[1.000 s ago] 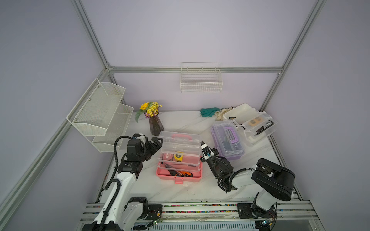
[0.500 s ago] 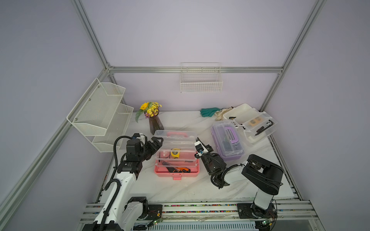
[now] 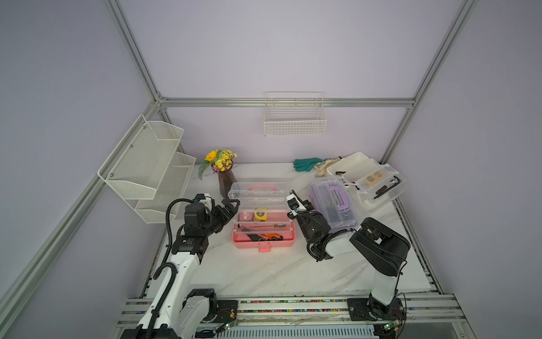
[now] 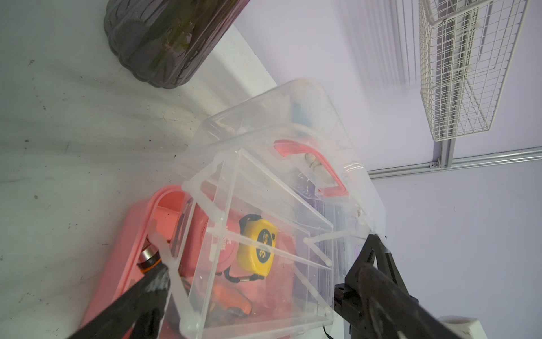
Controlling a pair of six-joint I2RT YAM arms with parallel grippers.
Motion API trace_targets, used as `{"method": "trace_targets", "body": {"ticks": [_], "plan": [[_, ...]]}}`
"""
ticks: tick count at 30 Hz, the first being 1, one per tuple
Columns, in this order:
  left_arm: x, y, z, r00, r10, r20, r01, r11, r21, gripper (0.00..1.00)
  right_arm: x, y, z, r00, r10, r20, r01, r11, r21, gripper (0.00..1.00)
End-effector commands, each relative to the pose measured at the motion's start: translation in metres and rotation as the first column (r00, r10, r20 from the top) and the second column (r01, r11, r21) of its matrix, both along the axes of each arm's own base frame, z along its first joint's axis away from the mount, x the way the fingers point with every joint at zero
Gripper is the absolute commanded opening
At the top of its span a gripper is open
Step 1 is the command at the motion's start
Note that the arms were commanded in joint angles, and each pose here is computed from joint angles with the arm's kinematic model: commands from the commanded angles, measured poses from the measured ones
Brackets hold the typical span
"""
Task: Close toolboxes
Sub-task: Close the toolbox lid.
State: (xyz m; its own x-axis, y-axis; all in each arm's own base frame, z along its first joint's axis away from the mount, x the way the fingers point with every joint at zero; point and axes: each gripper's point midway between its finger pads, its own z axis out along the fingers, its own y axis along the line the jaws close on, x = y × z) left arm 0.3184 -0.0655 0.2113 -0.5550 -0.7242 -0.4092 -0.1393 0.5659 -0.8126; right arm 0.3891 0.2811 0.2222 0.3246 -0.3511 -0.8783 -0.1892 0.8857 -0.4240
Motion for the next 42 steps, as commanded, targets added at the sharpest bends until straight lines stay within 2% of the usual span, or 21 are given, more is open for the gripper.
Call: {"method": "trace_targets", "body": {"ticks": [1,7,10,13,24,29,33,36,37,38,39,42], "plan": [[0.001,-0.003,0.016,0.998,-0.018,0.058,0.019,1.000,-0.017,1.00,-0.001,-0.009,0.000,0.999,-0.028,0.015,0.029,0.997,-0.073,0.00],[0.006,0.001,0.029,0.996,-0.002,0.092,0.001,1.000,0.004,1.00,-0.016,-0.014,-0.010,0.998,0.011,-0.058,-0.014,0.999,-0.037,0.00],[0.015,0.002,0.033,0.994,0.013,0.105,-0.012,1.000,-0.013,1.00,-0.026,-0.009,-0.014,0.998,0.024,-0.062,-0.028,0.998,-0.059,0.00],[0.024,0.000,0.038,0.992,0.011,0.123,-0.005,0.999,-0.047,1.00,-0.038,-0.001,-0.023,0.997,0.037,-0.064,-0.043,0.993,-0.105,0.04],[0.028,0.000,0.034,0.992,0.017,0.124,-0.009,0.998,-0.063,1.00,-0.064,-0.004,-0.036,0.994,0.014,-0.108,-0.020,0.998,-0.056,0.35],[0.027,0.000,0.032,0.992,0.020,0.121,-0.013,0.998,-0.060,1.00,-0.075,-0.002,-0.034,0.989,0.029,-0.142,-0.032,0.999,-0.015,0.43],[0.027,0.000,0.031,0.993,0.017,0.117,-0.010,0.998,-0.061,1.00,-0.083,-0.006,-0.035,0.974,0.042,-0.220,-0.036,0.999,0.029,0.51],[0.027,0.000,0.028,0.994,0.017,0.112,-0.010,0.998,-0.061,1.00,-0.093,-0.010,-0.038,0.946,0.091,-0.311,-0.060,0.992,0.107,0.61],[0.027,-0.001,0.027,0.994,0.016,0.111,-0.009,0.998,-0.062,1.00,-0.097,-0.011,-0.041,0.932,0.113,-0.346,-0.072,0.989,0.128,0.69],[0.027,0.000,0.026,0.994,0.017,0.109,-0.010,0.998,-0.064,1.00,-0.100,-0.011,-0.042,0.921,0.129,-0.368,-0.079,0.986,0.146,0.87],[0.027,-0.001,0.025,0.994,0.018,0.108,-0.010,0.998,-0.067,1.00,-0.103,-0.011,-0.045,0.909,0.142,-0.392,-0.086,0.984,0.156,0.97],[0.028,-0.001,0.023,0.994,0.017,0.107,-0.008,0.997,-0.080,1.00,-0.110,-0.010,-0.055,0.885,0.162,-0.438,-0.107,0.983,0.147,0.97]]}}
